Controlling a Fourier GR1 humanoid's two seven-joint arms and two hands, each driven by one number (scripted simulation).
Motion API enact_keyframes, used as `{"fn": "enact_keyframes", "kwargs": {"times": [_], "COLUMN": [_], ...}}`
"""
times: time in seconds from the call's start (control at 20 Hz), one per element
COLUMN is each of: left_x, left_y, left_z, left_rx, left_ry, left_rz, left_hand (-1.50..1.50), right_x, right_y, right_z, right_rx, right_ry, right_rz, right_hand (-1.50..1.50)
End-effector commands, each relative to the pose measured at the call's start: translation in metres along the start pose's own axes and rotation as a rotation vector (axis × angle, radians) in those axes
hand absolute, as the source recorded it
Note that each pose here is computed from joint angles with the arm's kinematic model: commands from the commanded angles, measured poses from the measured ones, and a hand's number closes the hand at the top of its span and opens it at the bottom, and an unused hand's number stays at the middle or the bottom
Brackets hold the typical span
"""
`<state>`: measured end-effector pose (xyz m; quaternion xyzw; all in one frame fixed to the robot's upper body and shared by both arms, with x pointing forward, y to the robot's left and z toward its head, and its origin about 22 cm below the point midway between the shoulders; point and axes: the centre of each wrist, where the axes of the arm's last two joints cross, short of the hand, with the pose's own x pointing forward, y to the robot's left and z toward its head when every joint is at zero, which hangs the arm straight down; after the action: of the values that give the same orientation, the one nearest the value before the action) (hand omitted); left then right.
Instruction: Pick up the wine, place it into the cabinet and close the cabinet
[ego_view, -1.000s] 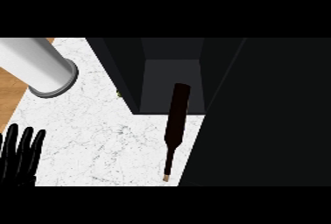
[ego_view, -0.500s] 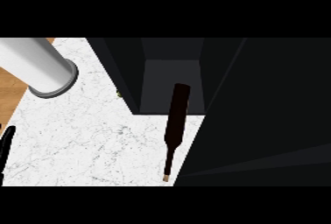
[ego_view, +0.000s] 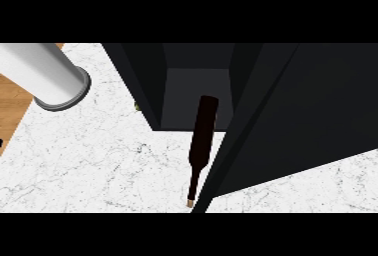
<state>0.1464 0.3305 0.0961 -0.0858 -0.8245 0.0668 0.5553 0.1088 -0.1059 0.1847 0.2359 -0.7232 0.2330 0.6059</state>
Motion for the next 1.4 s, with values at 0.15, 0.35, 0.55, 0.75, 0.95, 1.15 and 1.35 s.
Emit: {"fn": "enact_keyframes", "kwargs": {"times": [0.15, 0.35, 0.55, 0.75, 0.95, 1.15, 1.35], "left_x": [0.003, -0.002, -0.012, -0.003, -0.018, -0.023, -0.015], "left_y": [-0.001, 0.002, 0.006, -0.001, -0.006, -0.014, -0.009], "left_z": [-0.008, -0.015, -0.01, -0.027, -0.021, -0.021, -0.024], "left_rx": [-0.026, -0.016, -0.039, -0.034, -0.027, 0.004, -0.015], "left_ry": [0.0, 0.03, 0.011, -0.003, 0.02, 0.006, 0.021], "left_rz": [0.058, 0.072, 0.076, 0.079, 0.089, 0.069, 0.074], "left_hand": [-1.5, -1.5, -1.5, -1.5, -1.5, -1.5, -1.5], "right_x": [0.008, 0.008, 0.019, 0.024, 0.035, 0.053, 0.059], "right_y": [0.039, 0.043, 0.031, 0.022, 0.024, 0.013, 0.003], "right_z": [-0.028, -0.042, -0.064, -0.095, -0.136, -0.176, -0.215], "right_rx": [0.077, 0.088, 0.07, 0.045, 0.018, -0.011, -0.062], "right_ry": [-0.091, -0.079, -0.065, -0.081, -0.108, -0.126, -0.15], "right_rz": [0.037, 0.062, 0.023, 0.022, 0.027, 0.059, 0.208], "right_hand": [1.5, 1.5, 1.5, 1.5, 1.5, 1.5, 1.5]}}
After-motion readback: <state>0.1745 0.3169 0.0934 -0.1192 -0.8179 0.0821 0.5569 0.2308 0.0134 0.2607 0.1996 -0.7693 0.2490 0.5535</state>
